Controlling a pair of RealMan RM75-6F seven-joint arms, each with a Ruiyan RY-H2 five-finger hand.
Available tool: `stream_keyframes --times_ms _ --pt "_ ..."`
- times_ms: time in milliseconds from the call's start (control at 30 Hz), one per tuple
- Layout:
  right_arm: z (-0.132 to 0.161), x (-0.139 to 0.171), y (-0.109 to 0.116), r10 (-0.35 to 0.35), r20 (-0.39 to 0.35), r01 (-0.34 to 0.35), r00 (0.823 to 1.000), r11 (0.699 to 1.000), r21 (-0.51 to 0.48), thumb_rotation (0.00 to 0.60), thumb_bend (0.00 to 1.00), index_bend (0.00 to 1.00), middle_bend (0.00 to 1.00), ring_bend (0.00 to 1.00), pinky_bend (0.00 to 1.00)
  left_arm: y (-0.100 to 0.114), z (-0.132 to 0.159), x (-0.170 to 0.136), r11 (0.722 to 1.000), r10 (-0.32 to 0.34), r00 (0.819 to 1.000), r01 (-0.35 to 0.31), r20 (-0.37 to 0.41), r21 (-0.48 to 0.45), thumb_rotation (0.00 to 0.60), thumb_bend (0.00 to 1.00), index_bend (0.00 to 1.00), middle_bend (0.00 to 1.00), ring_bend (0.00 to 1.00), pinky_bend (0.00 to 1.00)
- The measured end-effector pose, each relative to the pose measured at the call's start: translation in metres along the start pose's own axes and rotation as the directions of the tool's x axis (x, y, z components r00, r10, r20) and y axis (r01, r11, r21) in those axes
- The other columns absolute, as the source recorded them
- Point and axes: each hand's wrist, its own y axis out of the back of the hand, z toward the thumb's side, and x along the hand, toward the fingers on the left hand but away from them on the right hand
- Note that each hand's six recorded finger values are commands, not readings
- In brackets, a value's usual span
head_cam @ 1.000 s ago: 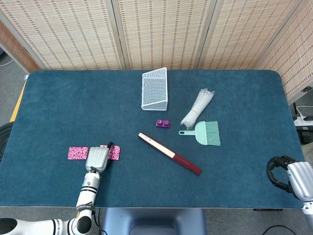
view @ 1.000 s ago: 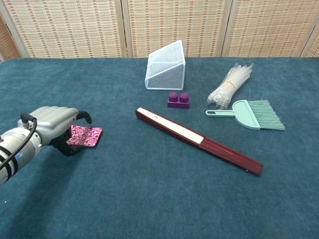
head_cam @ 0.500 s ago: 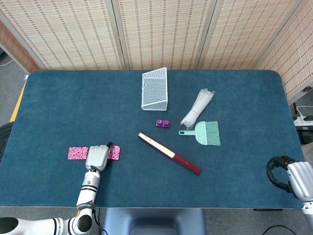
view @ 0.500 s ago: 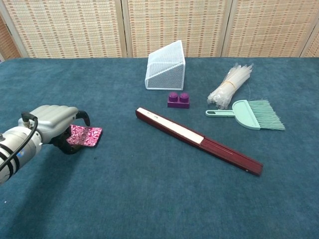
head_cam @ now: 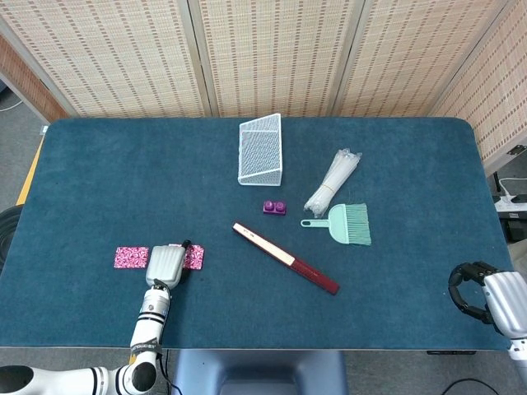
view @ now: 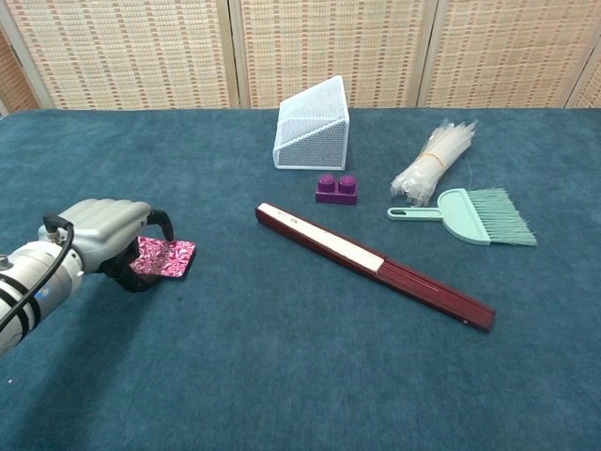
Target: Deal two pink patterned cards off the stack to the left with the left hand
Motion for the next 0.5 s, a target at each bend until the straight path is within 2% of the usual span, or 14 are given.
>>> stream_keyframes --times_ms 300,500 --pt "0.0 -0.001 0.0 0.002 0.002 -0.002 1.0 1.0 0.001 0.6 0.37 0.66 0.58 0.52 0.8 0.004 -0.002 -0.002 1.0 0.025 1.0 -0.025 0.005 -0.013 0.6 0.32 0.44 1.0 1.0 1.0" --pt "0.0 -0.001 0.0 0.003 0.003 -0.003 1.0 1.0 0.0 0.6 0.37 0.66 0.58 0.52 0.8 0.009 -0.01 -0.011 0.999 0.047 0.999 -0.047 0.008 0.0 0.6 0.32 0.48 1.0 1.0 1.0"
